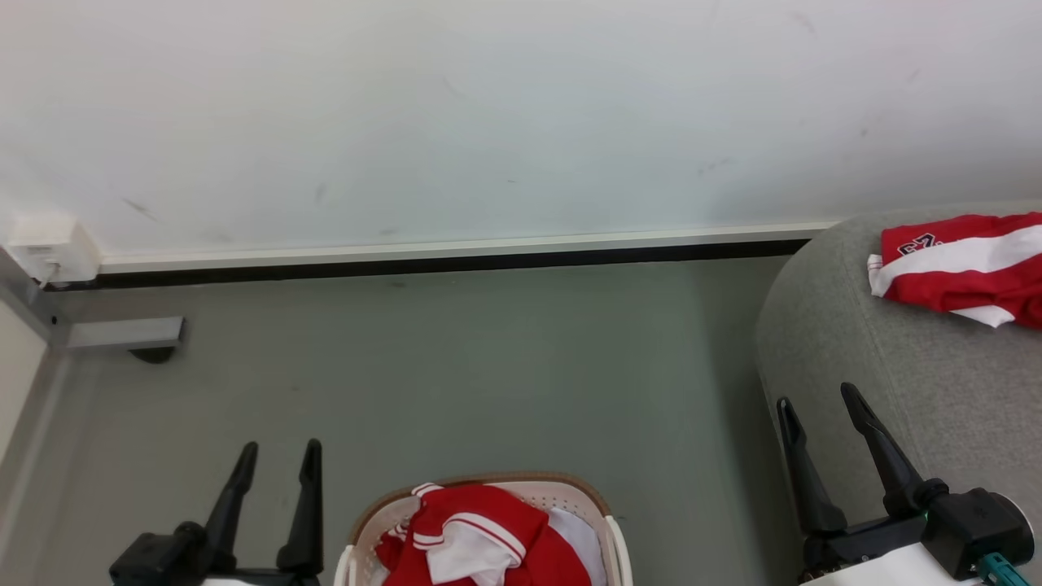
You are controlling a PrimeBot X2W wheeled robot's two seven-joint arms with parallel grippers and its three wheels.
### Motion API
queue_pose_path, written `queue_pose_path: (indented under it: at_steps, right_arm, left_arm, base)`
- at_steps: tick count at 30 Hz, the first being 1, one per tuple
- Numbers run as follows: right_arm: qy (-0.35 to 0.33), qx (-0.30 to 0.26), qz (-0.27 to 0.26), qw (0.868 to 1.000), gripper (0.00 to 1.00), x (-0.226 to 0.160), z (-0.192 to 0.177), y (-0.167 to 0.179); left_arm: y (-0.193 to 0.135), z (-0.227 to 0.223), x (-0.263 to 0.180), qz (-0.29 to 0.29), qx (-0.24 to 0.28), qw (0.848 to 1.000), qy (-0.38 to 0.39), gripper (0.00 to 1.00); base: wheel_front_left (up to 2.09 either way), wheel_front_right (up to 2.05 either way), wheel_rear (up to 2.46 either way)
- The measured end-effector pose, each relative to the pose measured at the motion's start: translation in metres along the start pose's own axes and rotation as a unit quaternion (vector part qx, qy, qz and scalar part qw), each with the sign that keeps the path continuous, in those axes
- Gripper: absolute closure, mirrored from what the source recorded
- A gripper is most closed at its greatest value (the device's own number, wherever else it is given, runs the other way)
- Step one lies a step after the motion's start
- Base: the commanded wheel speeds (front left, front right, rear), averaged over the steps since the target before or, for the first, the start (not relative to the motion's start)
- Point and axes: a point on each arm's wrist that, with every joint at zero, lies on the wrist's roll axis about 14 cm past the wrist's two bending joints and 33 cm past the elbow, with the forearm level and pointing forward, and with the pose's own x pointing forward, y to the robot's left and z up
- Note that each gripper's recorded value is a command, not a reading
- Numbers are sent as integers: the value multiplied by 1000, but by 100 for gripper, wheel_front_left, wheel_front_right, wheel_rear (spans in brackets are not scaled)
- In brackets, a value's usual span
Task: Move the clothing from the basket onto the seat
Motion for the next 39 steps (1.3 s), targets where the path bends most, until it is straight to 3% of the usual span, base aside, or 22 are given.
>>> queue_pose_path:
  at_steps: [13,21,29,35,39]
  right_arm:
    - [16,-11,-44,999,0,6,-12,-32]
    - [31,-17,-75,997,0,14,-29,-55]
    - [54,-24,-103,993,0,25,-54,-80]
    - [51,-3,-132,990,0,35,-63,-103]
    - [53,-3,-143,988,0,41,-71,-114]
  left_arm:
    - [-38,-54,37,-79,-18,994,74,0]
    - [-58,-123,57,-142,-1,972,186,0]
    - [-74,-204,62,-194,7,933,304,0]
    - [-88,-261,53,-237,13,894,381,0]
    - [-102,-298,35,-276,18,859,431,0]
  base:
    - [0,0,0]
    - [0,0,0]
    - [0,0,0]
    - [0,0,0]
    - [0,0,0]
